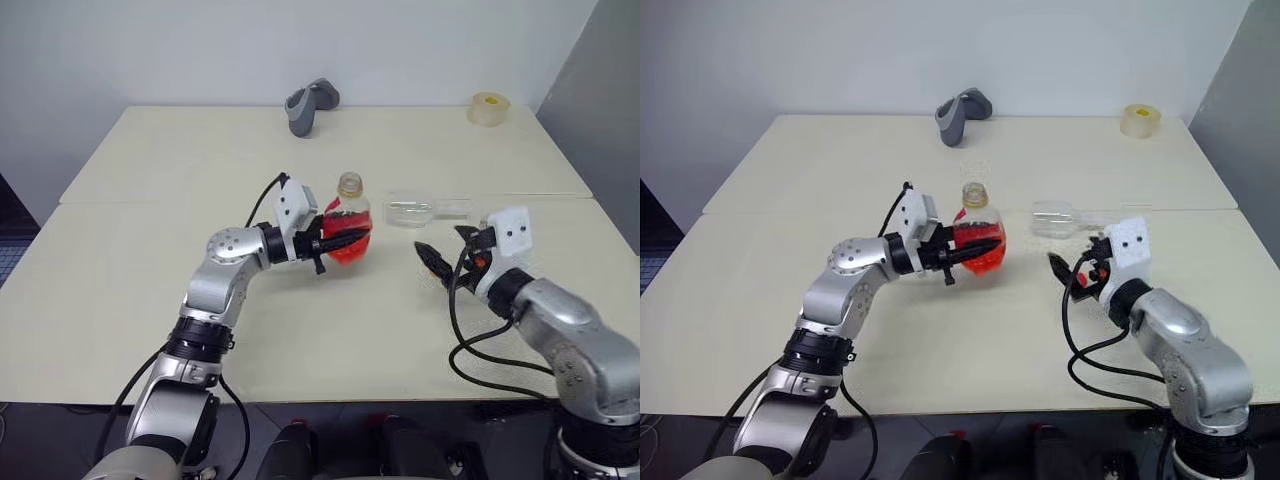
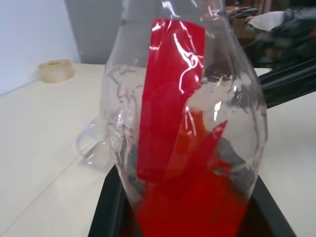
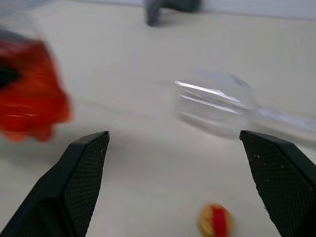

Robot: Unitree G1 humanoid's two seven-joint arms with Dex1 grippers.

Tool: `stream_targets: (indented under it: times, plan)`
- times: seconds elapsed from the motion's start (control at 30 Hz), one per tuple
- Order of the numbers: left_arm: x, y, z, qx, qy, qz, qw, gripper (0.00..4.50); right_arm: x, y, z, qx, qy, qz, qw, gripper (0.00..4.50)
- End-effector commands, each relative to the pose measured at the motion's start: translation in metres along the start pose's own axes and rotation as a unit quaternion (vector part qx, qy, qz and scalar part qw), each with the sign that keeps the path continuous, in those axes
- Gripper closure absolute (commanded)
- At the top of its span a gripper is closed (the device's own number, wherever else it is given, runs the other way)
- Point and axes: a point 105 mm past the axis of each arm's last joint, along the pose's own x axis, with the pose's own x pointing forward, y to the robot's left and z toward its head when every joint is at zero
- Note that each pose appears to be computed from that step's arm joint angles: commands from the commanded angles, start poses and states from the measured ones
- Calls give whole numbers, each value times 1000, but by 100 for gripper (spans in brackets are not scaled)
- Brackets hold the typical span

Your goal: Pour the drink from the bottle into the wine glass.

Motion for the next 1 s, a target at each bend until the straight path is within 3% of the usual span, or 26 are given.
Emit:
stream_targets:
  times: [0.03, 0.13, 0.23, 0.4, 0.73, 0.83, 1.0]
  plan:
    - [-14, 35, 15, 29, -11, 90, 995, 342, 0, 28, 22, -35, -27, 110, 993, 0]
    - [-25, 65, 16, 47, -6, 181, 982, 342, 6, 36, 26, -58, -39, 150, 986, 0]
    - [-49, 110, 19, 64, 4, 324, 944, 342, 18, 53, 43, -51, -90, 197, 975, 0]
    - [-83, 135, 12, 81, 19, 426, 901, 342, 33, 63, 55, -50, -125, 218, 967, 0]
    - [-128, 140, -30, 27, 19, 520, 853, 342, 51, 68, 58, -55, -147, 198, 967, 0]
    - [-130, 140, -39, 5, 12, 528, 849, 342, 52, 67, 56, -59, -145, 195, 968, 0]
    - [-119, 130, -60, -28, 17, 500, 866, 342, 52, 64, 57, -62, -145, 188, 969, 0]
